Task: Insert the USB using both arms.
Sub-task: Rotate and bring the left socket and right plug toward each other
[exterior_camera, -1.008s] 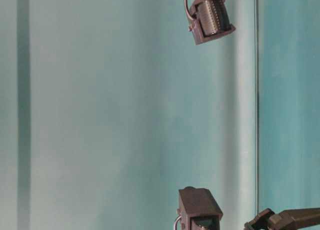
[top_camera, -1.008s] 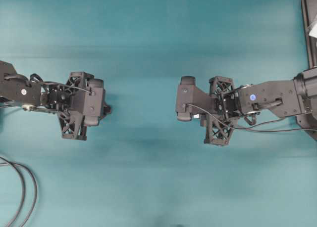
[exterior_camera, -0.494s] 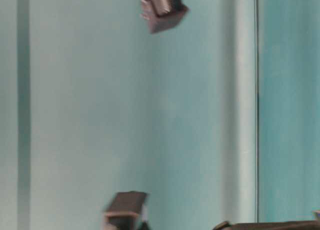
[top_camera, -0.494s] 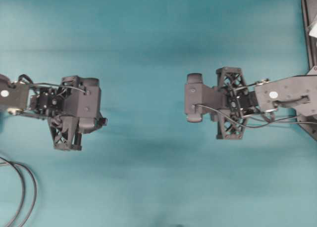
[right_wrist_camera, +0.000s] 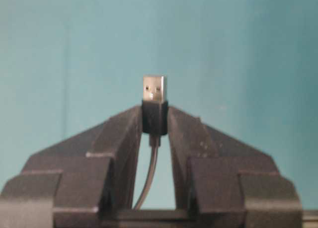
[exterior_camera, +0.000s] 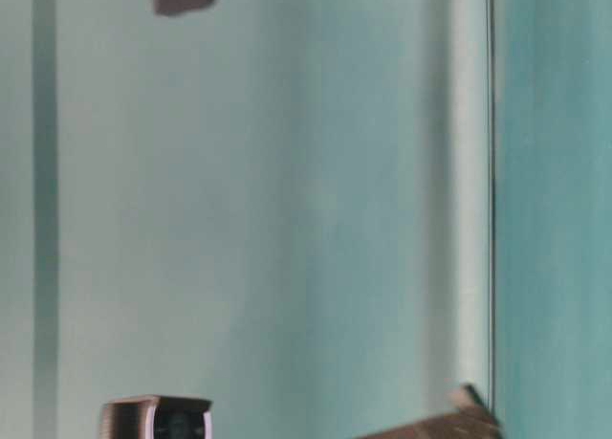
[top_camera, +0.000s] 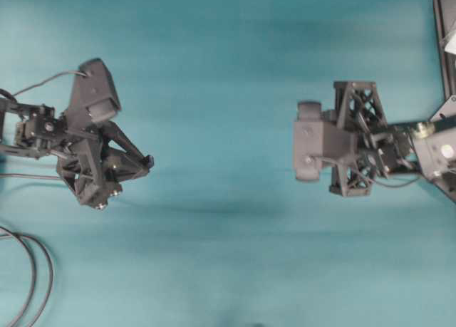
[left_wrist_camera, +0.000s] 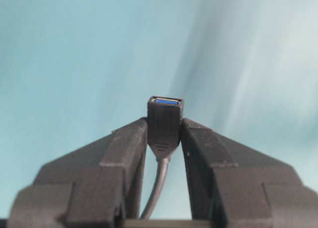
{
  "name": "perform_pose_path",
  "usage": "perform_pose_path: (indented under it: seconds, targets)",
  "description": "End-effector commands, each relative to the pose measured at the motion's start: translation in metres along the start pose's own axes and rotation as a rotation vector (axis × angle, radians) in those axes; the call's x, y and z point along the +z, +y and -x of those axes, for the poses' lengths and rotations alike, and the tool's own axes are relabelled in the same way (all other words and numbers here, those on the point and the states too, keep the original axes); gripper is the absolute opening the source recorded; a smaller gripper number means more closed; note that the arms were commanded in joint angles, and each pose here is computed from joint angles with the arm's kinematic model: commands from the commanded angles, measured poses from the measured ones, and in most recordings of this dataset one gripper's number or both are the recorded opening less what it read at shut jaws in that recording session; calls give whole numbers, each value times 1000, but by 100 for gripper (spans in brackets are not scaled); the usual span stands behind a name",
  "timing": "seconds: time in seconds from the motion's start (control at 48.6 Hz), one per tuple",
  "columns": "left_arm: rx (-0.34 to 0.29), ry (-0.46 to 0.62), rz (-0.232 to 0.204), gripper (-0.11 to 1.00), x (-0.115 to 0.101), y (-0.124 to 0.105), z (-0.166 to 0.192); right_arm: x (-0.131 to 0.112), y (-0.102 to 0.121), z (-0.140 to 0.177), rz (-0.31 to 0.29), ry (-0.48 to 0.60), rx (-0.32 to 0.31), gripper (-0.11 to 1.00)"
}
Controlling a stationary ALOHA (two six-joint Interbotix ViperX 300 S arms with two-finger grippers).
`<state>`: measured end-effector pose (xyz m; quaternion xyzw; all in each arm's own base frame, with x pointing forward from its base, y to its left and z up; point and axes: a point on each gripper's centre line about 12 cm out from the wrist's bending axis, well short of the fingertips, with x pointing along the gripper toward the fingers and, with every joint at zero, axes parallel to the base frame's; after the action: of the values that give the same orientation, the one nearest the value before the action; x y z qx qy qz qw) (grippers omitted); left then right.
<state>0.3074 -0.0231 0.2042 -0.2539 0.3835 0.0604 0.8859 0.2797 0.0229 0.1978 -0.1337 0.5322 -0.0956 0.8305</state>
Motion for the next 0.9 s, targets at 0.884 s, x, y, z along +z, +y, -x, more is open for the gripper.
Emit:
perform_pose_path:
  seconds: [0.884]
  targets:
    - [-224, 91, 405, 26, 39, 32, 77, 0, 0, 35, 223, -257, -547, 20]
